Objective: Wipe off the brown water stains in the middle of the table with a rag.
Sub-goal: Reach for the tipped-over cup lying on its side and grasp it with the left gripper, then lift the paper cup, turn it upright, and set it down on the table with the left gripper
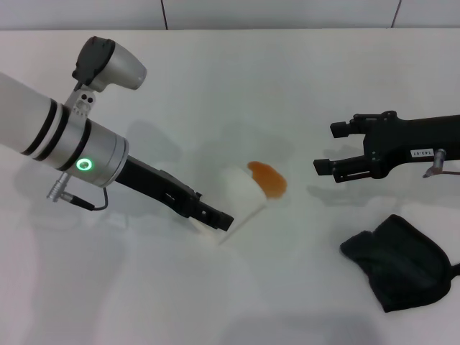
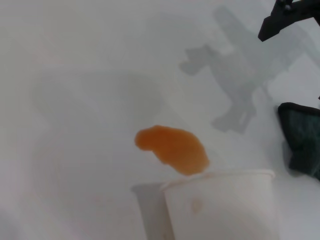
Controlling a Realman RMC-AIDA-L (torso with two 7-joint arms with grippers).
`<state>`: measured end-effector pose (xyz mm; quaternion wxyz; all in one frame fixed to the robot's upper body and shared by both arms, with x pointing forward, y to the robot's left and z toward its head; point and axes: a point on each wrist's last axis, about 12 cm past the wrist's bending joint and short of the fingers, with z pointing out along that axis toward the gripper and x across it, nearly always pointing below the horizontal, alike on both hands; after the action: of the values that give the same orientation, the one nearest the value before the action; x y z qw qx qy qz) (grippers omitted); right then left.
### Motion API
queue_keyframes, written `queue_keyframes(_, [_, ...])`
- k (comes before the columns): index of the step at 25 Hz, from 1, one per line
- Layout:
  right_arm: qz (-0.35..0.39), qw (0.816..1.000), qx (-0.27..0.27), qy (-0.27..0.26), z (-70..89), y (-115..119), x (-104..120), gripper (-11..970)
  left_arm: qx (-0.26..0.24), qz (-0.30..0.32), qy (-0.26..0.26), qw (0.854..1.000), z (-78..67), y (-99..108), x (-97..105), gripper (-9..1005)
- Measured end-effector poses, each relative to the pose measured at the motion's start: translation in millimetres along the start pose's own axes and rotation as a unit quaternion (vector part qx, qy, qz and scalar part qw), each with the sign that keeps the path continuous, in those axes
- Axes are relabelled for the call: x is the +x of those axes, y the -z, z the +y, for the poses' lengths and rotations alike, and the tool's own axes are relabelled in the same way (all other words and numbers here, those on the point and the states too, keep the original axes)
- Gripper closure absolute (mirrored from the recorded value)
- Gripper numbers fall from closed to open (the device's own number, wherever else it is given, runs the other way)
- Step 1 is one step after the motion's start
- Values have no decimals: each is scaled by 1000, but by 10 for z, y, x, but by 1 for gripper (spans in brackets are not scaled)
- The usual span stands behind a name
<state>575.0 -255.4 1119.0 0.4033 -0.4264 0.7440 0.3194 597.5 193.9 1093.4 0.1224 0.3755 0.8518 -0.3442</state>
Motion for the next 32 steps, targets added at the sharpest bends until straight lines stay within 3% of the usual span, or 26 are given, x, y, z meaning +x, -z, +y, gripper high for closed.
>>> queue_keyframes(8, [0, 1000, 0, 0, 0, 0, 1, 87, -4, -6, 1, 1000, 9, 0, -15, 159])
queue_keyframes(10, [0, 1000, 0, 0, 0, 0, 1, 87, -6, -7, 0, 1000, 14, 1, -20, 242])
queue_keyframes(23, [1, 1000, 0, -3, 7, 13, 26, 87, -7, -10, 1, 1000, 16, 13, -36, 327])
queue_keyframes(26, [0, 1000, 2, -5, 2, 25, 32, 87, -11, -32, 4, 999, 34, 124, -94, 332])
queue_keyframes(32, [-3, 1000, 3, -6, 0, 34, 32, 87, -22, -133, 8, 991, 94, 457, -191, 340])
